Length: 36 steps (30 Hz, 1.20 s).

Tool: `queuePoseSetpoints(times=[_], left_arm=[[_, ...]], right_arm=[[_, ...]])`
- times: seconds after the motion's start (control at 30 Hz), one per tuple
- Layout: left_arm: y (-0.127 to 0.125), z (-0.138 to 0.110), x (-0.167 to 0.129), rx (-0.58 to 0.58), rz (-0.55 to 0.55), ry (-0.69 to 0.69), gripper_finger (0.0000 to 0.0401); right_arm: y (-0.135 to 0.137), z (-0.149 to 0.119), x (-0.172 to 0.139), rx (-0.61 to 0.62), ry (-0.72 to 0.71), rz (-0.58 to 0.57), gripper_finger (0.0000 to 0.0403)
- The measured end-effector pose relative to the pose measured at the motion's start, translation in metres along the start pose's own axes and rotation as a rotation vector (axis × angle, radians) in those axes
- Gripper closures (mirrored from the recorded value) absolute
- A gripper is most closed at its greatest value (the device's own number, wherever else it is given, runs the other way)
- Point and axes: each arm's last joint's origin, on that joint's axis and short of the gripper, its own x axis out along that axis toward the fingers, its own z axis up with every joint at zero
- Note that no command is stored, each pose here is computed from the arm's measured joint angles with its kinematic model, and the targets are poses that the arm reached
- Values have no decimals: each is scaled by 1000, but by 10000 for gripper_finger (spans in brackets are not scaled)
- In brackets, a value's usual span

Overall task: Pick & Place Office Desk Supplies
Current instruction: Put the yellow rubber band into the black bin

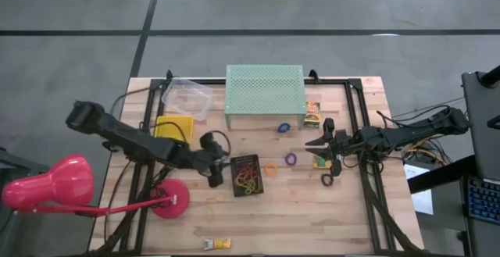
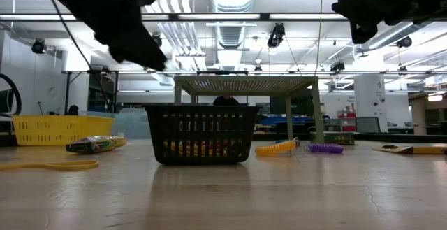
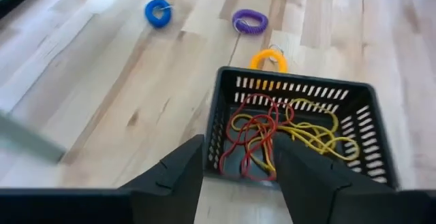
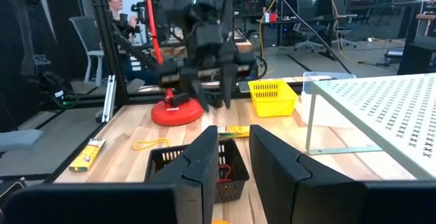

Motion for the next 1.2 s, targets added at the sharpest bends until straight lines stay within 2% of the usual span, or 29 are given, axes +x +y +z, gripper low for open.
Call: queuePoseSetpoints(times=[0.13,0.3,0.47,0.73,0.97,1.2], left_arm=[[3,1,-22,-55,-24,7,232],[2,-1,-32,-100,-44,19,232],[-2,-14,-32,-144,-41,81,233],[-5,-26,-35,-280,-59,175,233],[-17,-36,-34,-294,-67,210,233],[-35,-56,-16,-302,-25,291,232]], right_arm=[[0,0,0,0,0,0,314],[0,0,0,0,0,0,317],[0,0,0,0,1,0,326],[0,0,0,0,1,0,333],[0,0,0,0,1,0,323],[0,0,0,0,1,0,316]])
